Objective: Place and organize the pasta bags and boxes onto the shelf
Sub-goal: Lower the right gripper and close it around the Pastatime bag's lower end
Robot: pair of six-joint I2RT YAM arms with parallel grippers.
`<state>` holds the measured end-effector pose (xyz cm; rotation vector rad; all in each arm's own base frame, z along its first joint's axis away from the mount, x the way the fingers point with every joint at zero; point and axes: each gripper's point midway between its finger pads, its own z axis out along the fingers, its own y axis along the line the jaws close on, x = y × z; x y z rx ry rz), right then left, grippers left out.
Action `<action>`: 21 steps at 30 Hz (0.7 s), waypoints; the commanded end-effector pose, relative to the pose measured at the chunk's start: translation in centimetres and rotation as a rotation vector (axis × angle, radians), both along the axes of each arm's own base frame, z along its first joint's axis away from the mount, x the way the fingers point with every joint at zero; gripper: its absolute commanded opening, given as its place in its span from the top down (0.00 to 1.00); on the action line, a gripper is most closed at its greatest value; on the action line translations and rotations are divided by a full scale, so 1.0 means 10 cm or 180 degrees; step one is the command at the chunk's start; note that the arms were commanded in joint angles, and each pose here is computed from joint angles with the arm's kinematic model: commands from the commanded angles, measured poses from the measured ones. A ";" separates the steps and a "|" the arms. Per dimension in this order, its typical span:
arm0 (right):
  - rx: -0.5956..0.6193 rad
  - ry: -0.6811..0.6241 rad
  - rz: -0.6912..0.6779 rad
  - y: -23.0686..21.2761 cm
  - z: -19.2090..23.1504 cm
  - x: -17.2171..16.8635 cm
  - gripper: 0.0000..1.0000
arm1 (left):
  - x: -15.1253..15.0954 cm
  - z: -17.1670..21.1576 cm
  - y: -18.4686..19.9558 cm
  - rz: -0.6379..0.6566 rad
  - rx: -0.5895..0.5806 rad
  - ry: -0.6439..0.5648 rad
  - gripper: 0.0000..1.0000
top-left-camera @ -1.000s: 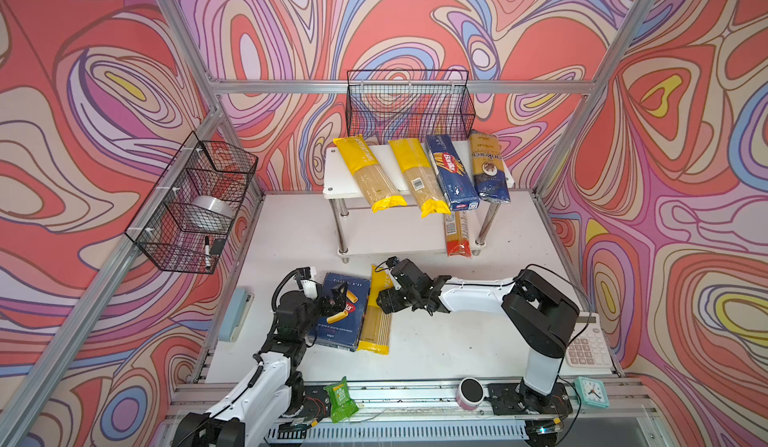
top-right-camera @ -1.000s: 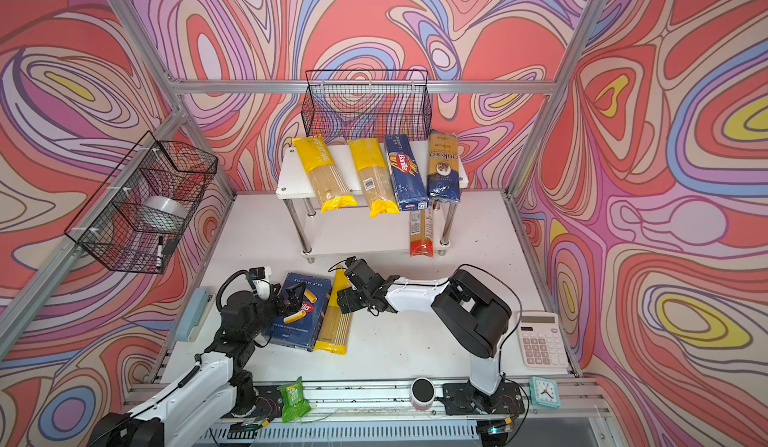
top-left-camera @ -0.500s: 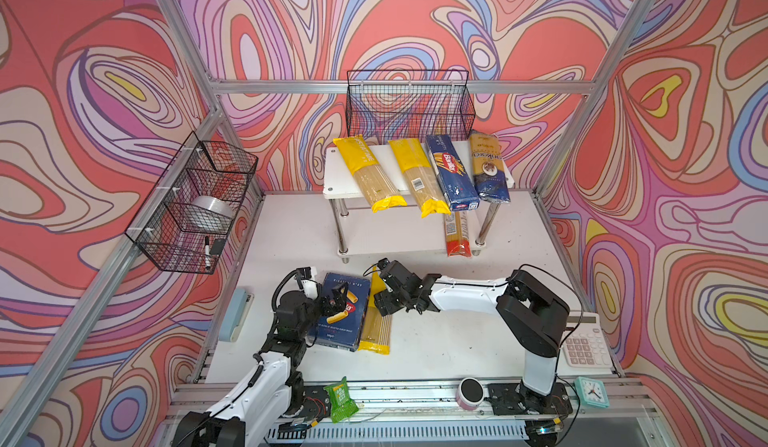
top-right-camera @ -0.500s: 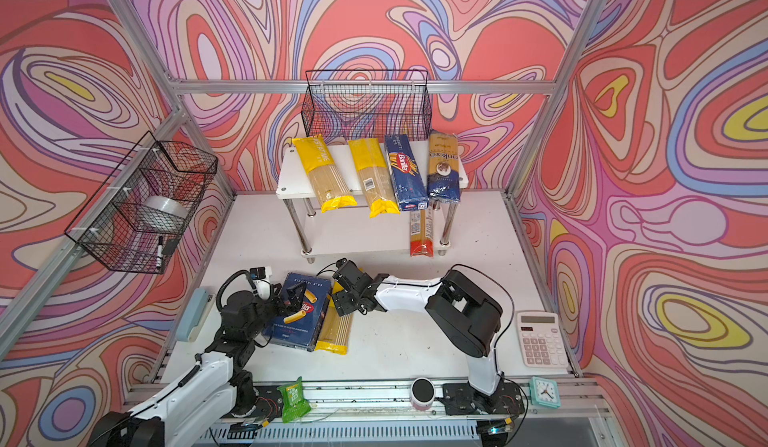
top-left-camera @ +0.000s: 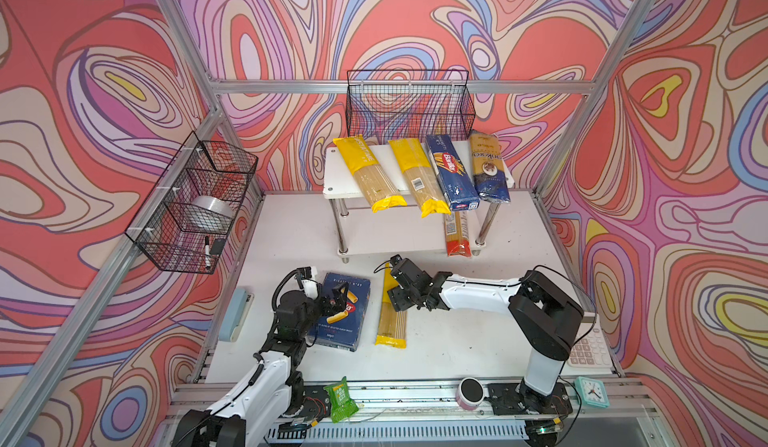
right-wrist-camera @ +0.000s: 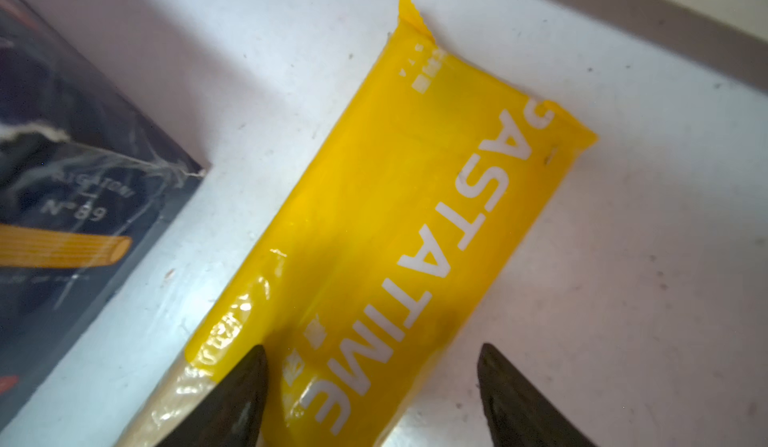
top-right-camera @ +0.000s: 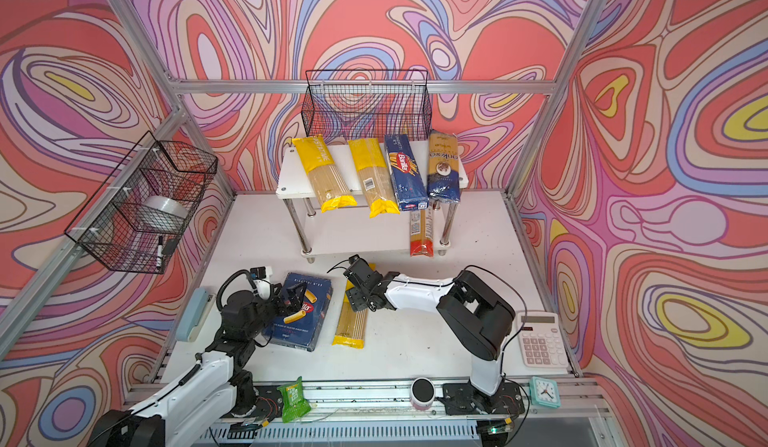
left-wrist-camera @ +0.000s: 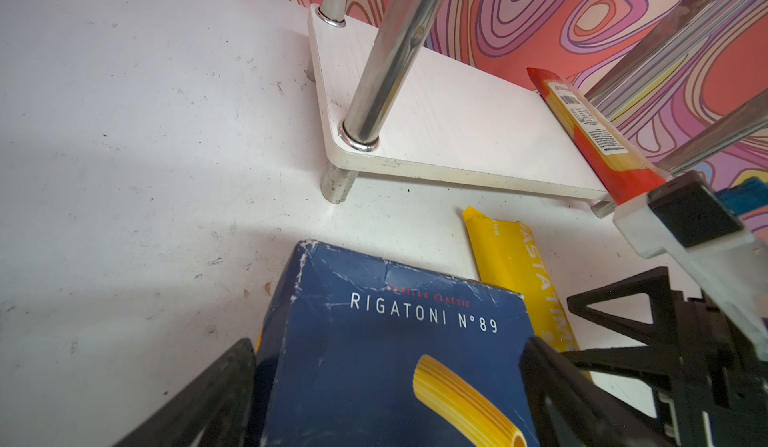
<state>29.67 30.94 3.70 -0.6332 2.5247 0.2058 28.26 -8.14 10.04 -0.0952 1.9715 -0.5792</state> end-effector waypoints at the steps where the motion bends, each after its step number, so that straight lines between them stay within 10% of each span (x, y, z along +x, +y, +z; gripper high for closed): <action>1: -0.0700 0.0146 -0.0091 -0.57 -0.21 -0.13 0.18 | 0.00 0.04 -0.02 -0.0037 -0.0022 -0.0071 0.00; 10: 0.0684 0.0384 -0.0461 -0.29 0.46 -0.30 0.10 | 0.01 0.03 -0.02 -0.0027 -0.0020 -0.0073 0.00; 21: 0.0386 0.0637 -0.0760 -0.15 0.14 -0.65 0.02 | 0.00 0.04 -0.05 -0.0085 -0.0024 -0.0085 0.00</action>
